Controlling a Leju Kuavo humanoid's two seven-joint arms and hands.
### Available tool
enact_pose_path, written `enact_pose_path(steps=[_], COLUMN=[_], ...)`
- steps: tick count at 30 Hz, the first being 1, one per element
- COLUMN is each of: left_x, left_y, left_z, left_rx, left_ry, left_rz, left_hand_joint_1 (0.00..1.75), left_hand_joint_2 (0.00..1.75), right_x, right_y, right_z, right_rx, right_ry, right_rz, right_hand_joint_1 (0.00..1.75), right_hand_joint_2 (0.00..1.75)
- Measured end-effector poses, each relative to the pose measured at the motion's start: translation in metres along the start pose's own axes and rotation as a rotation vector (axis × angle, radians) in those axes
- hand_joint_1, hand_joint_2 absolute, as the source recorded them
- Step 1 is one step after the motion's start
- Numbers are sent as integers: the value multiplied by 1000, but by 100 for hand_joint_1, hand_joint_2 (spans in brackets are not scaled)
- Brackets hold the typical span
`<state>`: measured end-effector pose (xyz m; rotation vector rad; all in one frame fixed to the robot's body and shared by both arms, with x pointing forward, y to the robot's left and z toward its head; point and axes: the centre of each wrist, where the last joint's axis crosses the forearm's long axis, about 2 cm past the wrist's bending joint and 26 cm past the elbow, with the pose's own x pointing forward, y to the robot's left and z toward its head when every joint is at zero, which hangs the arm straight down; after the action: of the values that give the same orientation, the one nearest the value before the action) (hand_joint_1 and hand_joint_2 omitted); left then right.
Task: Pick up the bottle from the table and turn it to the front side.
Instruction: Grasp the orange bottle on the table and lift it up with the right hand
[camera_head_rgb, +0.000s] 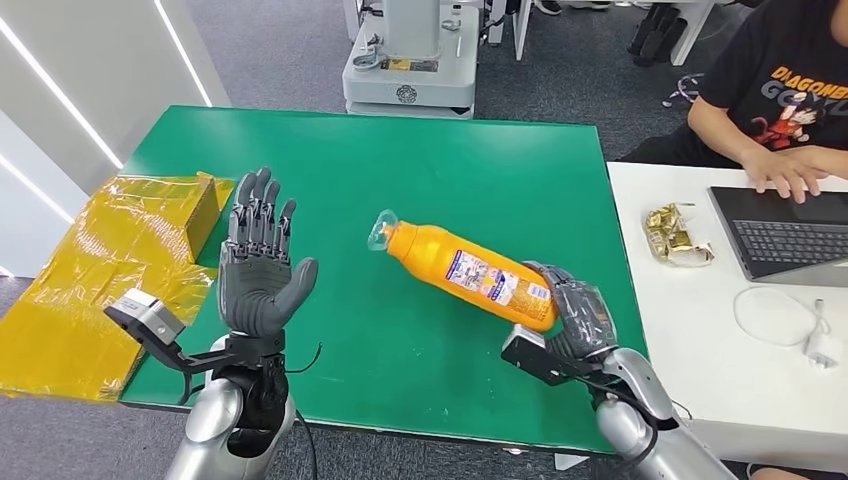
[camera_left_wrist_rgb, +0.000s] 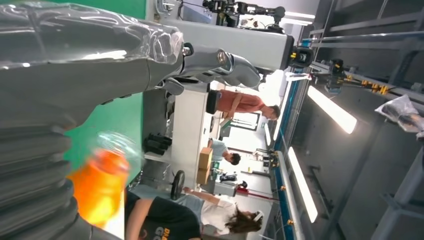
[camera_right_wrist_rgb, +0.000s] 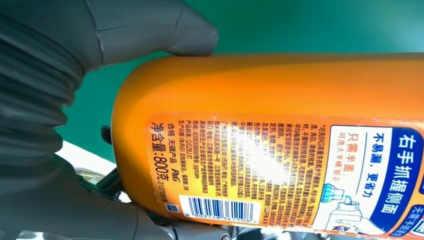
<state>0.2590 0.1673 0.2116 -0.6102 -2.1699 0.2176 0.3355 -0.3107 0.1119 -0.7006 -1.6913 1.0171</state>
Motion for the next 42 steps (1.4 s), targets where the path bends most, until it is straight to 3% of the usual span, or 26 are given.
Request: enact_pose_path(steps=[10, 24, 34, 42], left_x=[-1, -2, -5, -6], left_y=[-7, -17, -34, -39], left_z=[-1, -1, 3, 3], left_rx=[-15, -58, -219, -259], left_ry=[32, 67, 121, 129], left_rz=[-4, 20, 85, 103], left_hand_joint_1=[0, 0, 0, 0], left_hand_joint_2=[175, 175, 175, 175], right_x=[32, 59, 79, 82], right_y=[8, 13, 18, 16], right_z=[41, 55, 46, 38], right_rx=[-318, -414, -269, -182], right_ry=[-100, -133, -128, -158], right_rz=[-128, -216, -300, -294], right_hand_joint_1=[175, 175, 175, 175], right_hand_joint_2=[175, 175, 175, 175])
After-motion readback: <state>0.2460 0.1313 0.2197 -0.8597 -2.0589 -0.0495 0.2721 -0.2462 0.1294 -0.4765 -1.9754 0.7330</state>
